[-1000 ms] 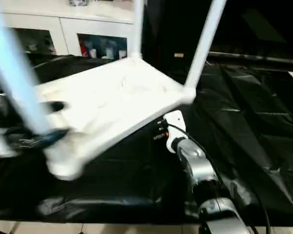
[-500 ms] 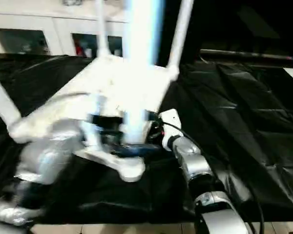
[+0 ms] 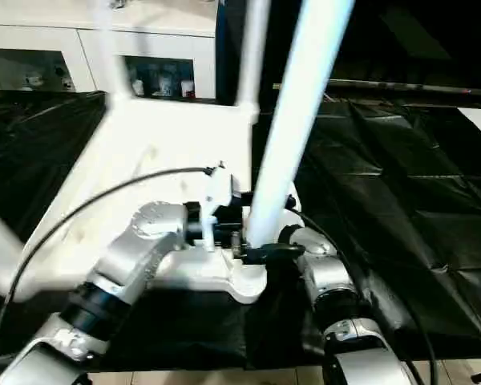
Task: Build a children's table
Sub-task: Rotate table base
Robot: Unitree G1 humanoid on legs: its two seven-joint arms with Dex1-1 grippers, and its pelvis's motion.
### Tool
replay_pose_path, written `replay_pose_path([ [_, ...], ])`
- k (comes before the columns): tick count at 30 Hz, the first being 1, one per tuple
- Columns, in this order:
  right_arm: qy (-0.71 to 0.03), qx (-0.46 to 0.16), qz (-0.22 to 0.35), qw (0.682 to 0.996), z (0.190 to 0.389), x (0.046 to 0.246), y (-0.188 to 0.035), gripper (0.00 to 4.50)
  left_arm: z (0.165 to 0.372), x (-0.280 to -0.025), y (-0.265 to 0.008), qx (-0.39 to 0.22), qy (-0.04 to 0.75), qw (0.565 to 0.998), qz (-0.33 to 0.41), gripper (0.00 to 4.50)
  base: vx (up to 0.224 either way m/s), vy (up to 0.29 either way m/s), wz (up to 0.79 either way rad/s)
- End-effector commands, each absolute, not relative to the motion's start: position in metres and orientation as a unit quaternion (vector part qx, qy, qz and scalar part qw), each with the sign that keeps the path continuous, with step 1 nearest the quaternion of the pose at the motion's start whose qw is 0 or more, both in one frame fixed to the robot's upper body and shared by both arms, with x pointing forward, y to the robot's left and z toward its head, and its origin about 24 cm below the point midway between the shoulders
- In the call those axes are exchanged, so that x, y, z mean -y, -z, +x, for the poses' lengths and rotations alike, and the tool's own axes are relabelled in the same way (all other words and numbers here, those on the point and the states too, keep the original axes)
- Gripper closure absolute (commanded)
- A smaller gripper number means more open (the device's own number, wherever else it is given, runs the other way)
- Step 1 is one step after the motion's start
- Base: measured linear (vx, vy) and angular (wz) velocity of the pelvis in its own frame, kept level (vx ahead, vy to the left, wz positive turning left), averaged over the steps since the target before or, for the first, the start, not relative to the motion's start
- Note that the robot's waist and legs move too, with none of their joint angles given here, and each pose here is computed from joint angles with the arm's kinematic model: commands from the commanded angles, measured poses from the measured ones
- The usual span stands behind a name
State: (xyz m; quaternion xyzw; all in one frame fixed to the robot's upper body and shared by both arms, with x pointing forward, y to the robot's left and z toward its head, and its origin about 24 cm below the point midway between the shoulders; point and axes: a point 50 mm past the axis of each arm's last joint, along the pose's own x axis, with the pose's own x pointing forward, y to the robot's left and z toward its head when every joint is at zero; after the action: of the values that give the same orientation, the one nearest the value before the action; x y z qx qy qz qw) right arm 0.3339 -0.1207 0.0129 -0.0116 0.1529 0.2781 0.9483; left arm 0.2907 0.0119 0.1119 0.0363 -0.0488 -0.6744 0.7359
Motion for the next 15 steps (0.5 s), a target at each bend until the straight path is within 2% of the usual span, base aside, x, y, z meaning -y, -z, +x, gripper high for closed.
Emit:
replay_pose_path([
  [1,-0.282,-0.137,-0.022,0.949,0.337,0.113,-0.019,4.5,0.302,-0.016,-0.115,0.054,0.643,0.761,0.072,0.02,0.0,0.0,0.0],
  [2,-0.281,-0.136,-0.023,0.95,0.337,0.113,-0.019,4.5,0.302,-0.017,-0.115,0.054,0.641,0.762,0.073,0.02,0.0,0.0,0.0],
  [4,-0.246,-0.124,-0.018,0.961,0.342,0.127,-0.025,4.5,0.306,-0.036,-0.11,0.042,0.63,0.77,0.088,0.02,0.0,0.0,0.0],
  [10,-0.243,-0.116,-0.022,0.963,0.342,0.143,-0.031,4.5,0.297,-0.058,-0.1,0.011,0.639,0.764,0.087,0.02,0.0,0.0,0.0],
  [12,-0.249,-0.108,-0.026,0.962,0.338,0.153,-0.037,4.5,0.291,-0.072,-0.09,-0.024,0.635,0.764,0.112,0.02,0.0,0.0,0.0],
  [15,-0.272,-0.11,-0.043,0.955,0.328,0.167,-0.041,4.5,0.275,-0.09,-0.081,-0.077,0.656,0.74,0.124,0.02,0.0,0.0,0.0],
])
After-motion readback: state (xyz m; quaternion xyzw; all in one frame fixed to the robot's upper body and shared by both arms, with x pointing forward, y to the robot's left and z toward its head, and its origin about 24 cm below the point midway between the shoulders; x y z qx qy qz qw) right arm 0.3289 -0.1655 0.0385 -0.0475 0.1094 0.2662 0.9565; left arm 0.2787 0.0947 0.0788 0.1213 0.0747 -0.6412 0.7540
